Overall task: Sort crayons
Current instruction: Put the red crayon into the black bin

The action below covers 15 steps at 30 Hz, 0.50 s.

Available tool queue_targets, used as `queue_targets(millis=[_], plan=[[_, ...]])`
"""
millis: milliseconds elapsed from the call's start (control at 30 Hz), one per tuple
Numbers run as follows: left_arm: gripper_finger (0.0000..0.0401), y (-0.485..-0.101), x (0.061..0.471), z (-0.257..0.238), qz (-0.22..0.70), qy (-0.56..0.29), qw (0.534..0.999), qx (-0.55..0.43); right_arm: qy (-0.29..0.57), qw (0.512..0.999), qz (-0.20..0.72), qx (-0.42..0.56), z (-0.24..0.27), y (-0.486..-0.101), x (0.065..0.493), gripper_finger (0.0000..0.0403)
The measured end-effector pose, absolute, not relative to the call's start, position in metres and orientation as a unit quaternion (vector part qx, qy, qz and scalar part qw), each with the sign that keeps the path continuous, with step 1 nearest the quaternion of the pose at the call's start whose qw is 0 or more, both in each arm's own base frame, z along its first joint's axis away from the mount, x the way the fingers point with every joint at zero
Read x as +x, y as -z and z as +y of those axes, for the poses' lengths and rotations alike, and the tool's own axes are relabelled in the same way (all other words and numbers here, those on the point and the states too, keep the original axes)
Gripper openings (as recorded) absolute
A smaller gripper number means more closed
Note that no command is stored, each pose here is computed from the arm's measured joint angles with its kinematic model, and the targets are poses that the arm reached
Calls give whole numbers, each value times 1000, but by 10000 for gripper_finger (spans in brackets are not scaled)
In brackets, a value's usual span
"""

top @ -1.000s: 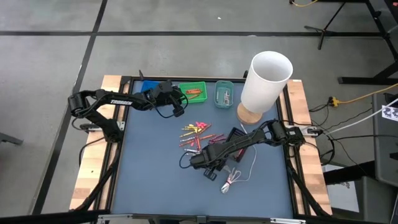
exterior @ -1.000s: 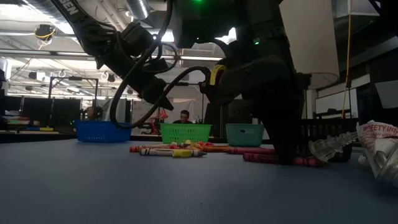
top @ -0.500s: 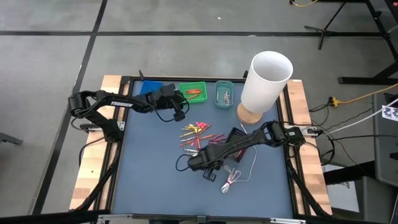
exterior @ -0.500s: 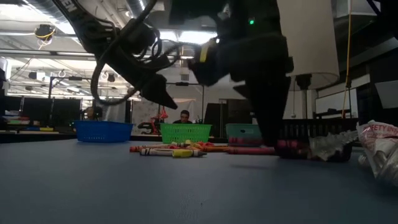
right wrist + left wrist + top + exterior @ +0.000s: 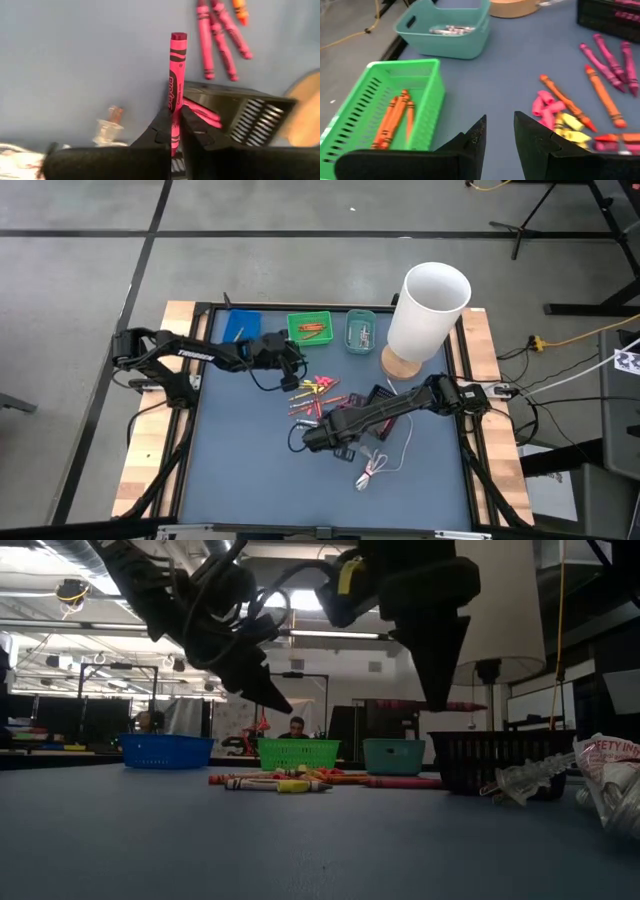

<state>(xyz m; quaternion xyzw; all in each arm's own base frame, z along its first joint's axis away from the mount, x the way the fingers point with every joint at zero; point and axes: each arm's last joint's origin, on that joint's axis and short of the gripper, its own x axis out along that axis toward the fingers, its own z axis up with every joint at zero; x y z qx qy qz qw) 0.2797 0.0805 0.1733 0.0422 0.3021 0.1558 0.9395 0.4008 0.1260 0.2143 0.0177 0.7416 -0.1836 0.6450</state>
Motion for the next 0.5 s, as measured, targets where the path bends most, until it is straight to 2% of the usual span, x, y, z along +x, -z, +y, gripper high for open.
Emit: queue_targets(millis=[500], plan=[[84,-164,279,54,357,-113,927,35,153,643,749,-57,128,-216,387,13]])
